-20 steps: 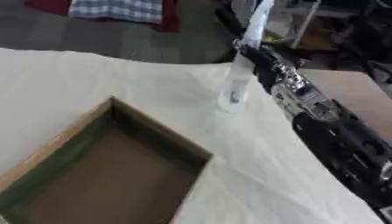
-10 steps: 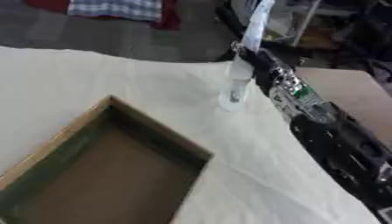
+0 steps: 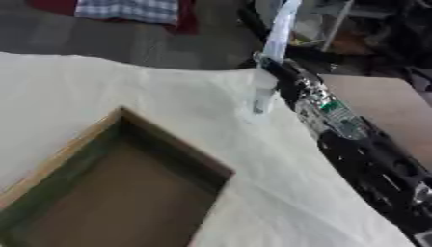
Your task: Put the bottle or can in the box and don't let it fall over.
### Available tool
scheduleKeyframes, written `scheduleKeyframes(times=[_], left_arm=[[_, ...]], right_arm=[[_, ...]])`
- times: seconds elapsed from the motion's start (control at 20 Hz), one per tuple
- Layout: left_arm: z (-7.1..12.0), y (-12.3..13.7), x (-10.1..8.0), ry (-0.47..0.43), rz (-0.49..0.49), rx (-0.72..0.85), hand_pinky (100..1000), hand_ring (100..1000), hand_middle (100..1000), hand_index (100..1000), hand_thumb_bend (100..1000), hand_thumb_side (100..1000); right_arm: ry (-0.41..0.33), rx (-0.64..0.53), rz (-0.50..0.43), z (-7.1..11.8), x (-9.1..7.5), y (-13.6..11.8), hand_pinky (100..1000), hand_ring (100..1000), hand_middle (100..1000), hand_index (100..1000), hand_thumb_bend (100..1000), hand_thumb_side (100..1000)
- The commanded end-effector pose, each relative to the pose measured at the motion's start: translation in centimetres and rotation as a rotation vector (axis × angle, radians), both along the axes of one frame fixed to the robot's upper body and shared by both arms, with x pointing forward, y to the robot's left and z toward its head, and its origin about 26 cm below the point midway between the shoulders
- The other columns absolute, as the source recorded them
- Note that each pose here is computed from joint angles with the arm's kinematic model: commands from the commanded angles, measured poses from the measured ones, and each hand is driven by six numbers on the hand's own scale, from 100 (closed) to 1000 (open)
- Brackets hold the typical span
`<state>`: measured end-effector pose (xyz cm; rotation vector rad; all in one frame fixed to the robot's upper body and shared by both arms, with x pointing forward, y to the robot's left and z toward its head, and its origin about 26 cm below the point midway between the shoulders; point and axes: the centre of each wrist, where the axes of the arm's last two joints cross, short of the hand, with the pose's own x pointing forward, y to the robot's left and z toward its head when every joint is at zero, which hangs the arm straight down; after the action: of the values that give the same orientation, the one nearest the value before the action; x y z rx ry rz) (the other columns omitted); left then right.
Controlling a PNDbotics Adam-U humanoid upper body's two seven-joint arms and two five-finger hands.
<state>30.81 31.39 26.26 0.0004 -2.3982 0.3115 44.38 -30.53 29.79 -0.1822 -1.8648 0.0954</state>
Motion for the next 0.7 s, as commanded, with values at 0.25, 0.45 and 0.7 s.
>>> scheduleKeyframes(times=[0.25,0.45,0.7], left_arm=[[0.91,-0.10,-0.41,-0.034,-0.007,0.019,1000,1000,1000,730,444,570],[0.92,-0.11,-0.40,-0.034,-0.008,0.021,1000,1000,1000,728,441,569],[0.95,-0.14,-0.40,-0.036,-0.010,0.020,1000,1000,1000,728,442,569]], right_arm=[[-0.044,0.008,-0.098,0.79,-0.05,-0.69,1000,807,862,627,100,451],[-0.058,0.016,-0.132,0.80,-0.15,-0.46,1000,738,786,500,100,449],[-0.088,0.032,-0.139,1.08,-0.36,-0.09,1000,663,710,393,100,442]])
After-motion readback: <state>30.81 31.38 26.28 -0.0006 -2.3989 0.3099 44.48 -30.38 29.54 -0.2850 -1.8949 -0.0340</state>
